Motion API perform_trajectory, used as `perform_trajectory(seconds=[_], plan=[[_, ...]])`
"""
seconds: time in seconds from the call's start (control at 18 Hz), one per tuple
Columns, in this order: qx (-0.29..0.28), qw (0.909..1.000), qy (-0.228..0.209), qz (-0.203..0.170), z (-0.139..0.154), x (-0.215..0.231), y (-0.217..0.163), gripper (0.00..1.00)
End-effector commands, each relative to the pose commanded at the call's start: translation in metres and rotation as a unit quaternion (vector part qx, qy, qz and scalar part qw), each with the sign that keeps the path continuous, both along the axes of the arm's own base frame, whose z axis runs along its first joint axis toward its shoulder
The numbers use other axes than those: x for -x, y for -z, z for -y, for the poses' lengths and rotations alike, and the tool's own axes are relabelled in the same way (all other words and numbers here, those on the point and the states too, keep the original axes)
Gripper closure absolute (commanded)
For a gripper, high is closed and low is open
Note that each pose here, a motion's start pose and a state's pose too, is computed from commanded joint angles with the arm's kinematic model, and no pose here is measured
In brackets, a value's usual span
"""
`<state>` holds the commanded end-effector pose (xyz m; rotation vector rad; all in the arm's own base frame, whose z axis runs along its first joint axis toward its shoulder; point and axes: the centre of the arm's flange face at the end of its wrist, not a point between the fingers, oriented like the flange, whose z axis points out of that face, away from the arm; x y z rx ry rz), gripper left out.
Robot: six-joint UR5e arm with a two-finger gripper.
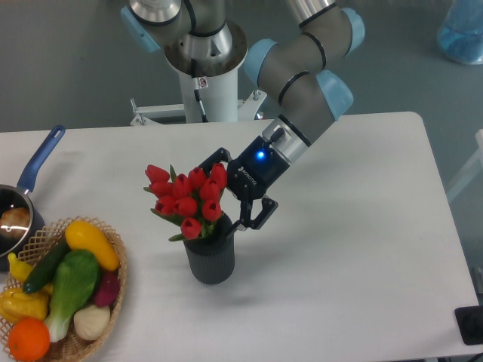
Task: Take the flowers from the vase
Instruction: 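Close the gripper on the tulip stems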
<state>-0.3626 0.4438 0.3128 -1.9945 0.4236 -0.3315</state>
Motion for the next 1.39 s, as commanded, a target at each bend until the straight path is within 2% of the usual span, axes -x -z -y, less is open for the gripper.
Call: perform_trajectory(seconds=[0.28,0.44,0.67,0.83,1.39], plan=[[-0.002,1.0,0.005,-0.005,-0.0012,-0.0012,0.0008,0.2],[-0.003,1.0,0.005,-0.006,-0.0012,-0.0012,0.0008,0.31],[-0.004,1.0,0.003,-0.007,0.0002,0.0013,0.0,0.37],[-0.003,1.0,0.001,-0.007,0.0004,0.0029,-0.0002,0.56],[-0.002,1.0,-0.001,-0.004,0.0018,0.0053,0.0013,0.57]])
